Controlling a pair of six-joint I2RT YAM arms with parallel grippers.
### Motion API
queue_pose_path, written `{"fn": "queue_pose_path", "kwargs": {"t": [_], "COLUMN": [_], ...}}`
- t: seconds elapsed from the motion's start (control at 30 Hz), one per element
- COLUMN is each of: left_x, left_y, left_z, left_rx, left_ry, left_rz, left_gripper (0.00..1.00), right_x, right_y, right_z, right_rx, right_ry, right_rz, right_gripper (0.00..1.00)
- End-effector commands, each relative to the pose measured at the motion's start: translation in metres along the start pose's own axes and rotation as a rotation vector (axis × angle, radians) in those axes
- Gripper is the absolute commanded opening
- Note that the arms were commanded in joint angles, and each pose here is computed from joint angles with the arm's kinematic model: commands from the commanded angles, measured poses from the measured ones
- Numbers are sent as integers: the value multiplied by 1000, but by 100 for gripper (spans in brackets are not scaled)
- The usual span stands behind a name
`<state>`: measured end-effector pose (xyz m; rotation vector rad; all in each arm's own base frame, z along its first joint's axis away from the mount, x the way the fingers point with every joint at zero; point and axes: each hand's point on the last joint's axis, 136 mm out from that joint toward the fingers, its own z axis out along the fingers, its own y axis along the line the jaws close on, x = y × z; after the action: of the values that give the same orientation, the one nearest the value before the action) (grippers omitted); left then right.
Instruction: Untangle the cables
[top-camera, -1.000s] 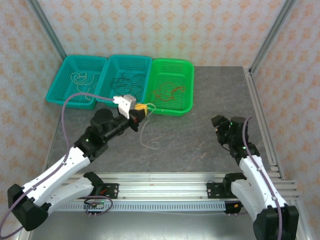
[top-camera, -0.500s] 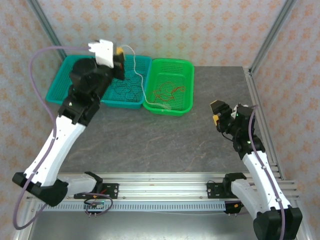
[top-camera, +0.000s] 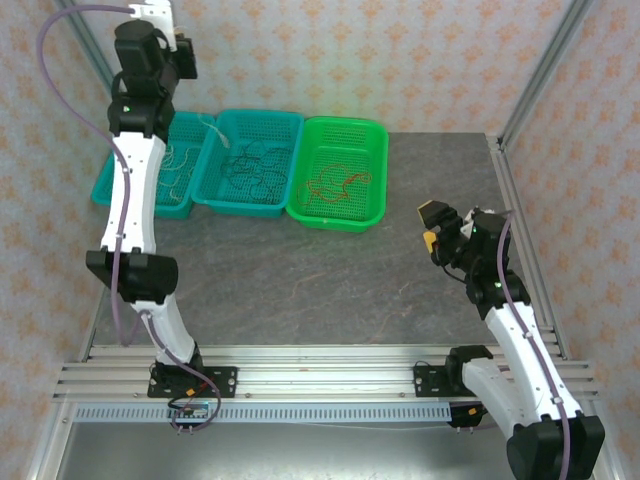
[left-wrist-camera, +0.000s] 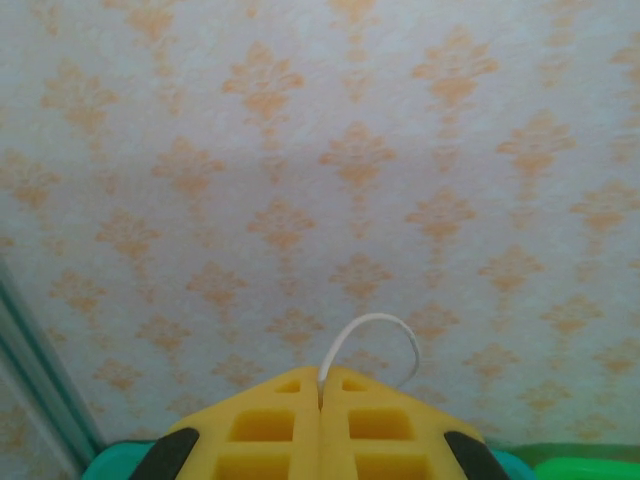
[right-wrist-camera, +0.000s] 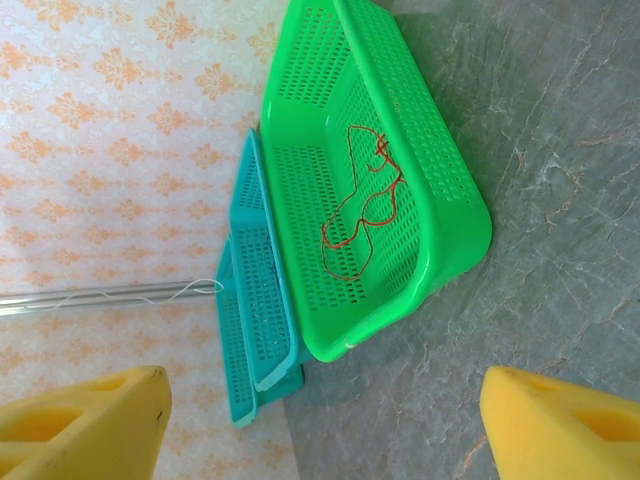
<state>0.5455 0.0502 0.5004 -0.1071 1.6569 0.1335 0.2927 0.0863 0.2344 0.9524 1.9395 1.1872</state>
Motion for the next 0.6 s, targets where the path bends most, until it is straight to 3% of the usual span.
{"fn": "queue_pose_path", "kwargs": {"t": [0.0, 0.2, 0.43, 0.47, 0.57], "left_x": [20, 100, 216, 225, 234], "left_y": [33, 92, 120, 123, 127], "left_z": [12, 36, 48, 47, 38], "left_rx": [-16, -110, -172, -180, -190], "left_ry": [78, 261, 459, 475, 476], "left_rz": [-101, -222, -315, -335, -393], "left_gripper": [0, 0, 3, 15, 65], "right_x": [3, 3, 4, 4, 3], "right_y": [18, 19, 17, 17, 13], "right_z": [-9, -11, -7, -7, -7], "right_rx": [-49, -59, -56, -56, -39], "right_ry": [6, 3, 14, 13, 8], "right_rz": [-30, -39, -22, -22, -27], "right_gripper": [82, 84, 84, 85, 85]}}
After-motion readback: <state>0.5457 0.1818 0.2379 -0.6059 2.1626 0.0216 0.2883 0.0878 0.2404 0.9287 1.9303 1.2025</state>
